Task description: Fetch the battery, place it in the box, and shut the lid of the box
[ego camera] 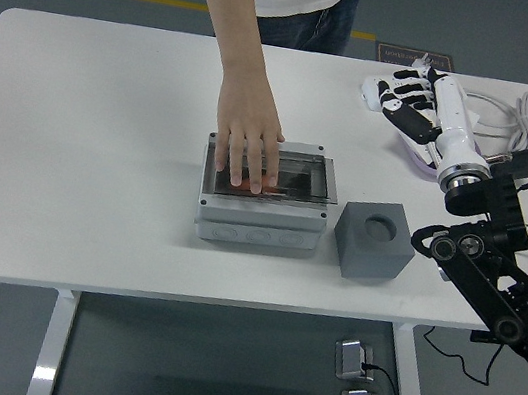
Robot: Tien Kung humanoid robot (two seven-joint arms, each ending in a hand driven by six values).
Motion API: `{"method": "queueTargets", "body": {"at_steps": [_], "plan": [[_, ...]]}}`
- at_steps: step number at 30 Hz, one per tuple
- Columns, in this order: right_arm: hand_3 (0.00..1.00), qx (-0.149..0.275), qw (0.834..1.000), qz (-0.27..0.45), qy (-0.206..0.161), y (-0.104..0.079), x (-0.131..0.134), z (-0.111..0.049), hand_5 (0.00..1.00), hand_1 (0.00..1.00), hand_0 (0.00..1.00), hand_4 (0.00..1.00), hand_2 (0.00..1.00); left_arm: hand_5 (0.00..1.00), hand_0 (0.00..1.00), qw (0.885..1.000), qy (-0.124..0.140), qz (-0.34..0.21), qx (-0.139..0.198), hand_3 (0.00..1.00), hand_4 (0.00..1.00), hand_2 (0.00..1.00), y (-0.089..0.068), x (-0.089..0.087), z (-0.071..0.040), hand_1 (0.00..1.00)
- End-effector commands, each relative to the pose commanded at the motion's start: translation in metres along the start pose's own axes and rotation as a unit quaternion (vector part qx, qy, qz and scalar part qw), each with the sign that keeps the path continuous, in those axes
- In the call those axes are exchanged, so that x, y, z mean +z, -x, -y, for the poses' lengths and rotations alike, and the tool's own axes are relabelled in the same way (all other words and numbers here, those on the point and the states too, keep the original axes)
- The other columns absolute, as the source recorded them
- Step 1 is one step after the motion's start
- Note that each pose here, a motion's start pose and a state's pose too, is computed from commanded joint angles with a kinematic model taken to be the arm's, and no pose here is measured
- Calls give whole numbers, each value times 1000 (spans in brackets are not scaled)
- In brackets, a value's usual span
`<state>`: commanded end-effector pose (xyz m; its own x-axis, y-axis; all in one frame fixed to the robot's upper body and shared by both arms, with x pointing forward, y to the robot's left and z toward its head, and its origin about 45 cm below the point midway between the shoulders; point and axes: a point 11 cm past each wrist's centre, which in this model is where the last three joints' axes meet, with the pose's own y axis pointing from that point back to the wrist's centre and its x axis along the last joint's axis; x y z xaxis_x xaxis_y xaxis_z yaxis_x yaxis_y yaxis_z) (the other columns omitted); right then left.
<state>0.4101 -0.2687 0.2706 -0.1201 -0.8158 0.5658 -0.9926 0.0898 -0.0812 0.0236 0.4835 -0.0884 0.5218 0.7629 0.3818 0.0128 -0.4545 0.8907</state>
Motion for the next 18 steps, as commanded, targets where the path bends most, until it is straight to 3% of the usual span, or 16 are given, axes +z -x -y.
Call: {"method": "queueTargets", "body": {"at_steps": [5,14,18], "plan": [[655,61,996,66,-11,-17,17,-12,472,567,620,685,595,423,636,1000,1,0,0,597,574,626,0,1,0,706],[641,91,979,184,-16,-22,60,-42,463,542,594,680,571,421,637,1000,0,-1,0,597,575,625,2,0,0,706],[641,76,966,244,-28,-11,71,-55,463,542,594,680,571,421,637,1000,-2,-2,-1,597,575,625,4,-3,0,706]]}}
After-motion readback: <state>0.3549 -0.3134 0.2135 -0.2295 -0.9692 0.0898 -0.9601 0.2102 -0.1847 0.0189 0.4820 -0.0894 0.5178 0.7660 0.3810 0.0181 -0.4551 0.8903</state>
